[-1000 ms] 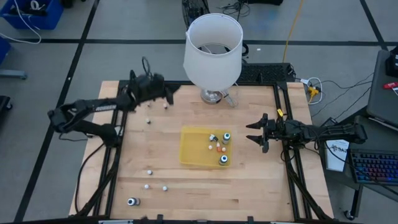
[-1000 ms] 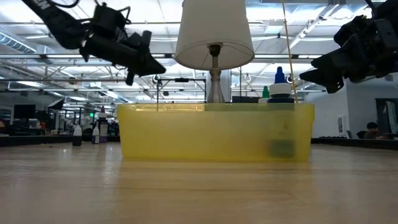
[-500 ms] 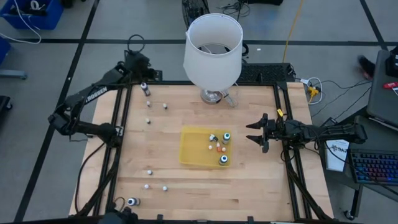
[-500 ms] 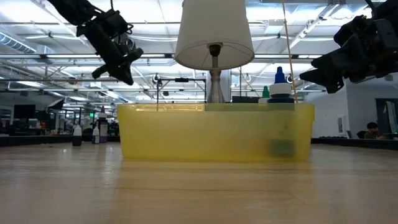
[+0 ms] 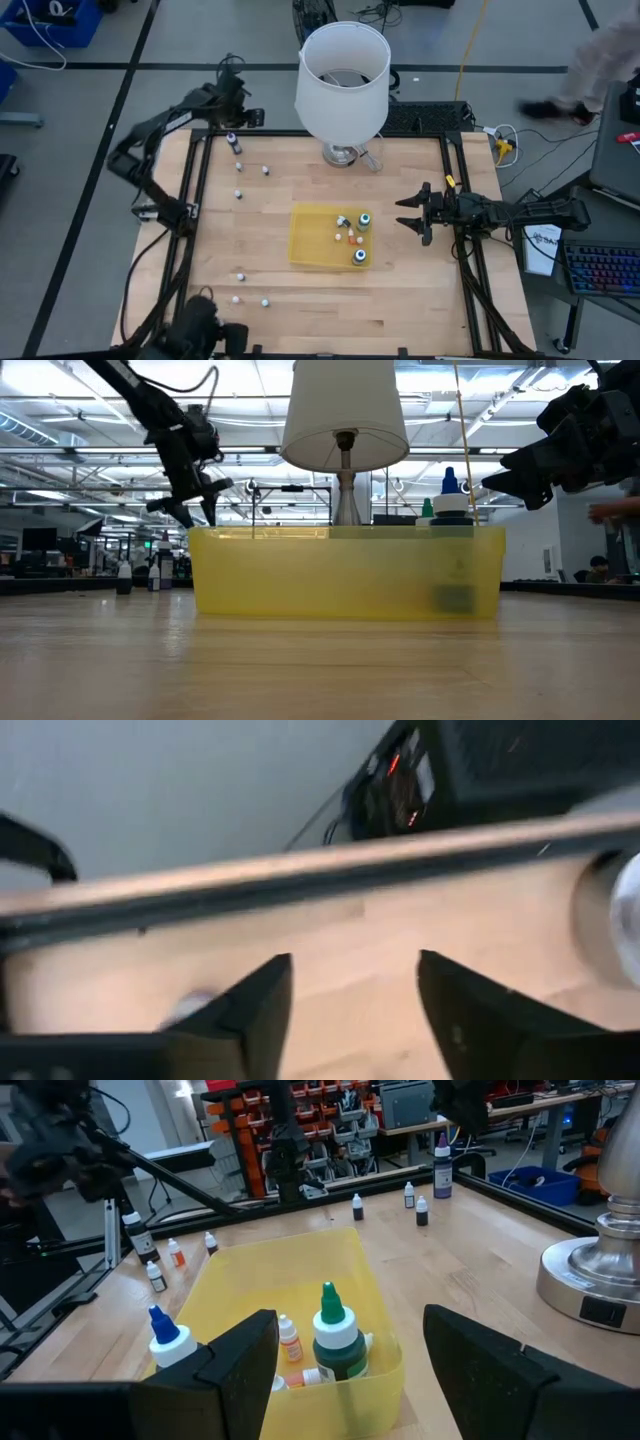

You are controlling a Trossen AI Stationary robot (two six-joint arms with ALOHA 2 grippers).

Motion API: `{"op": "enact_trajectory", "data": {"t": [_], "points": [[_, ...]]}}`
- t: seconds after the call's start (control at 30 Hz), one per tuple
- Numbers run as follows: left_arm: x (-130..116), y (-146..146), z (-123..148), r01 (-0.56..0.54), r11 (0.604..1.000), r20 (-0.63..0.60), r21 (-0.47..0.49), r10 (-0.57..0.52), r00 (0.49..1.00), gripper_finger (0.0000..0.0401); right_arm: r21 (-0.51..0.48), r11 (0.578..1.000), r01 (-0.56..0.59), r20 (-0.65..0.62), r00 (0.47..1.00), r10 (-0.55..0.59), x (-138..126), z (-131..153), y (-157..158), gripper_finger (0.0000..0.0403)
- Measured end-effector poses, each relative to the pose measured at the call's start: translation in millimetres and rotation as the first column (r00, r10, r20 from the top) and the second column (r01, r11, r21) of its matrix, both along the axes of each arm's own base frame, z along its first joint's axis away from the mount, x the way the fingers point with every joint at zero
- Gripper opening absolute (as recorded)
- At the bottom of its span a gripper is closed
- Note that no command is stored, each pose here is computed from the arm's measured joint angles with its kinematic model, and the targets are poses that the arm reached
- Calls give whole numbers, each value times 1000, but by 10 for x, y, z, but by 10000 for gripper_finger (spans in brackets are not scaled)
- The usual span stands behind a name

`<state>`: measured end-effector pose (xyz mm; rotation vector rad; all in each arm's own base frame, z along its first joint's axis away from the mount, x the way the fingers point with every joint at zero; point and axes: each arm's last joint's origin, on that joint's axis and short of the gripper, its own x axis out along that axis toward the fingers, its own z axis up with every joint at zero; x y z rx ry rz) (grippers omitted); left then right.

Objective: Pick & Place food coloring
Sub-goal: Put the purple food coloring bottle into the yellow bin

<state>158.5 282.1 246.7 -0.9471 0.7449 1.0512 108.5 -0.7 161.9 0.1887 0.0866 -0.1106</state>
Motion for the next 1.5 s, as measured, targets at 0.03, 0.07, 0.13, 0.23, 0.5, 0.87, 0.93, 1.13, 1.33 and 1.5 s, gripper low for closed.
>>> {"op": "enact_trajectory", "data": {"t": [0.03, 0.07, 0.13, 0.23, 0.5, 0.87, 0.93, 1.13, 1.33, 1.5], "points": [[24, 41, 14, 13, 999, -24, -30, -13, 1000, 234, 0, 1000, 0, 0, 1000, 0, 0, 0, 0, 238], [48, 80, 36, 30, 998, -47, -53, -33, 998, 248, 0, 1000, 0, 0, 1000, 0, 0, 0, 0, 238], [85, 149, 104, 56, 996, -89, -75, -62, 994, 272, 0, 1000, 0, 0, 1000, 0, 0, 0, 0, 238], [96, 206, 226, 71, 994, -170, -80, -84, 982, 296, 0, 1000, 0, 0, 1000, 0, 0, 0, 0, 238], [-32, 119, 392, 10, 988, -351, -153, -64, 934, 302, 0, 1000, 0, 0, 1000, 0, 0, 0, 0, 238], [-44, -5, -31, 14, 964, -372, -264, -115, 921, 291, 0, 1000, 0, 0, 1000, 0, 0, 0, 0, 238], [-57, -26, -130, 14, 961, -376, -276, -121, 919, 291, 0, 1000, 0, 0, 1000, 0, 0, 0, 0, 238], [-84, -55, -351, 18, 961, -377, -274, -125, 918, 291, 0, 1000, 0, 0, 1000, 0, 0, 0, 0, 238], [-93, -63, -437, 34, 965, -385, -261, -136, 913, 287, 0, 1000, 0, 0, 1000, 0, 0, 0, 0, 238], [-92, -55, -436, 33, 968, -395, -248, -132, 909, 278, 0, 1000, 0, 0, 1000, 0, 0, 0, 0, 238]]}}
